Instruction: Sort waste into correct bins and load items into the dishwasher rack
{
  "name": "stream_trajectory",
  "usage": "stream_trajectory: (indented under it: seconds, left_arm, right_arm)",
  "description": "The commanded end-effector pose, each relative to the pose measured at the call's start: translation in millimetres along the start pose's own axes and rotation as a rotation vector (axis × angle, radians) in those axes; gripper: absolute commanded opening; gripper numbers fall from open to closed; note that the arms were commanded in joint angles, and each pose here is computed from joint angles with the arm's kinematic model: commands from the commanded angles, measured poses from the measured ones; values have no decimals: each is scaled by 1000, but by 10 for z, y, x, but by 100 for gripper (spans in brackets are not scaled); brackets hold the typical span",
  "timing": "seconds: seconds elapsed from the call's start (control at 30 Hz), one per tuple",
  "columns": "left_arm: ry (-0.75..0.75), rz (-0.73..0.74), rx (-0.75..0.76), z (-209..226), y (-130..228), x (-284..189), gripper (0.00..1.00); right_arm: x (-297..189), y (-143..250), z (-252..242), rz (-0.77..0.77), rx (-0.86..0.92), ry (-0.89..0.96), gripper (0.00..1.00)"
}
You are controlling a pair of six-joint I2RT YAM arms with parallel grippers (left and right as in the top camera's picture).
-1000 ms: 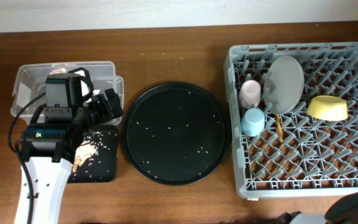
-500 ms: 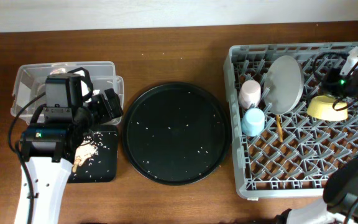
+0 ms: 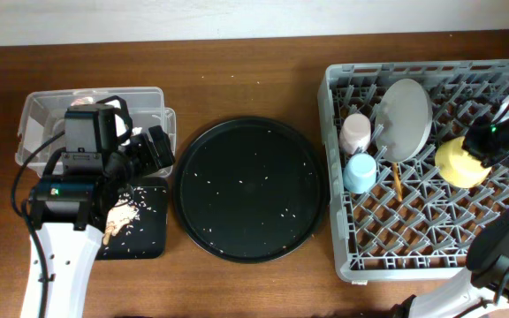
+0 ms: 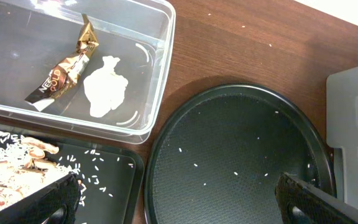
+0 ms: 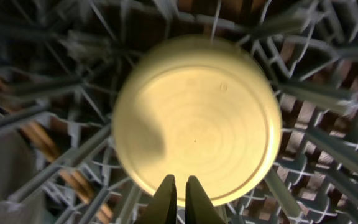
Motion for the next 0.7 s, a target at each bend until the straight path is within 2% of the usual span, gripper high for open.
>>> stream_trajectory:
  seconds: [0.0,0.07,0.1,0.13,0.3,0.33,0.37,0.5,0.67]
  left_arm:
    - [-10,-17,9,14,-16,-39,100]
    - [-10,-17,9,14,-16,-39,100]
    - [-9,-17,10,11,-15,-39,100]
    - [-9,-17,10,12,-16,-39,100]
    - [-10,-17,10,14,-16,-39,100]
    - [-10,-17,9,14,-16,-39,100]
    - [-10,-17,9,14,-16,-39,100]
    - [-10,-17,10,14,-16,-39,100]
    - [-10,-17,9,14,-16,-39,100]
  right_arm:
    - [-555,-42,195,-71,-20,-195,20]
    - [-779,-2,296,-49,-30,-311,36]
    - [-915,28,339,-38,-33,-363,48]
    - [-1004,39,361,-39,-37,-388,54]
    - [-1584,240,637,-78,-322,-672,73]
    - [-1668,305,706,-83,-358,-680,83]
    - [-1715,360,770,-90,-393,-680,98]
    - [-1729,591,1056,-94,-513,-548,98]
    - [-1714,945,1536,-42,-684,-568,98]
Point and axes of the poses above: each gripper's point midway between its finger pads, its own x axis out along the fingers, its own z axis along the line the jaws close on, y = z × x, the point moved 9 cm from there along -x, back along the fingers, and after that the axes turned 9 degrees about x, right-handed, at the moved point
